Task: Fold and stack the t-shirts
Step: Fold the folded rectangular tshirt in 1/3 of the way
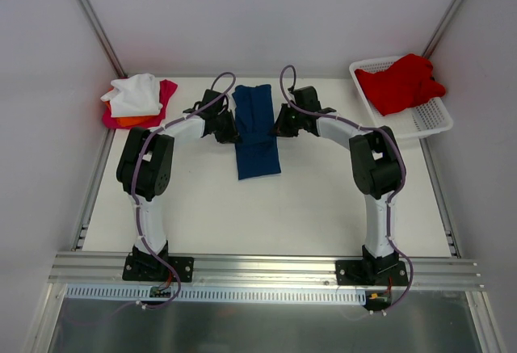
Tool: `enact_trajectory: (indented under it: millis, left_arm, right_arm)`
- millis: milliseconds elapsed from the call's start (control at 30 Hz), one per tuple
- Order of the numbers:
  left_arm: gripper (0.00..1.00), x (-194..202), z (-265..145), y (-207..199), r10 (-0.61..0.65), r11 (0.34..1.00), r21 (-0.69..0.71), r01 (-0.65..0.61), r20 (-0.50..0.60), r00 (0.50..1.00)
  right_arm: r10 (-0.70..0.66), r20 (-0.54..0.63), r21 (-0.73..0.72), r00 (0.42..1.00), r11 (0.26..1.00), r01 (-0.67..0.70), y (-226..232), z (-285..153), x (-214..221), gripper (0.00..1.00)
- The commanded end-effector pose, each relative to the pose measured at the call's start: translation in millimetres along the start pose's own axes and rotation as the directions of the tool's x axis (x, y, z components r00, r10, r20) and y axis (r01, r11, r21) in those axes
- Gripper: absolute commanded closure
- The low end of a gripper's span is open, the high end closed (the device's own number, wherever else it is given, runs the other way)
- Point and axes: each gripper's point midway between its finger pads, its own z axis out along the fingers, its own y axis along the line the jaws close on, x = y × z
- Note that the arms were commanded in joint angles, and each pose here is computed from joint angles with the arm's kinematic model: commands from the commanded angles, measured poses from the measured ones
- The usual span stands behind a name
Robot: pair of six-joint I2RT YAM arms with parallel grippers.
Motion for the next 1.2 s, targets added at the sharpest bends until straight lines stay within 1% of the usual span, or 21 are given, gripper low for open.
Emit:
enact_trajectory:
  millis: [0,167,200,233,267,300,333,367,400,433,467,533,567,600,967,1167]
  left_arm:
    - [1.0,-17,-6,-4,0.032,0.999,0.018,-0.032,0.03,0.999]
    - [1.0,-15,-4,-4,0.035,0.999,0.018,-0.036,0.025,0.999]
    - [0.99,-15,-4,-4,0.035,0.999,0.018,-0.036,0.025,0.999]
    - [0.95,-14,-3,-3,0.036,0.999,0.017,-0.036,0.02,0.999]
    - [0.8,-15,-3,-3,0.034,0.999,0.017,-0.035,0.022,0.999]
    - [0.7,-15,-4,-3,0.035,0.999,0.017,-0.035,0.022,0.999]
    - [0.51,-15,-5,-3,0.038,0.999,0.015,-0.038,0.025,0.999]
    - [0.42,-16,-5,-3,0.04,0.999,0.016,-0.041,0.028,0.999]
    - [0.36,-16,-6,-3,0.044,0.999,0.014,-0.044,0.031,0.999]
    - [0.31,-17,-7,-4,0.046,0.999,0.016,-0.046,0.033,0.998]
    - [0.19,-16,-8,-3,0.047,0.999,0.014,-0.047,0.033,0.998]
    - [0.11,-17,-10,-4,0.052,0.999,0.015,-0.052,0.039,0.998]
    - [0.03,-18,-11,-4,0.052,0.999,0.01,-0.052,0.042,0.998]
    - [0.01,-18,-12,-4,0.053,0.998,0.011,-0.054,0.043,0.998]
    - [0.01,-25,-28,-11,0.061,0.998,0.015,-0.062,0.076,0.995]
    - [0.01,-21,-37,-16,0.05,0.998,0.037,-0.053,0.076,0.996]
  right_arm:
    - [-0.001,0.03,-0.004,1.0,1.0,0.001,0,-3,-13,1.0]
    - [0.004,0.027,0.004,1.0,1.0,-0.005,-3,-2,-11,0.99]
    - [0.005,0.026,0.006,1.0,1.0,-0.005,-4,-1,-11,0.91]
    - [0.006,0.024,0.007,1.0,1.0,-0.006,-4,-1,-9,0.86]
    - [0.008,0.026,0.01,1.0,1.0,-0.008,-5,-2,-10,0.82]
    - [0.008,0.025,0.011,1.0,1.0,-0.008,-6,-2,-10,0.8]
    - [0.008,0.024,0.012,1.0,1.0,-0.008,-6,-3,-9,0.76]
    - [0.009,0.025,0.015,1.0,1.0,-0.009,-7,-3,-8,0.73]
    - [0.008,0.03,0.017,1.0,1.0,-0.008,-7,-4,-9,0.65]
    - [0.009,0.032,0.019,0.999,1.0,-0.01,-8,-5,-9,0.62]
    - [0.008,0.029,0.02,1.0,1.0,-0.009,-7,-5,-8,0.61]
    - [0.004,0.035,0.018,0.999,1.0,-0.005,-6,-8,-9,0.6]
    - [0.005,0.036,0.021,0.999,1.0,-0.006,-6,-8,-8,0.59]
    - [0.001,0.04,0.022,0.999,1.0,-0.002,-6,-9,-9,0.59]
    - [-0.011,0.06,0.001,0.998,1.0,0.011,6,-21,-17,0.58]
    - [-0.036,0.082,0.028,0.996,0.999,0.034,4,-36,-17,0.59]
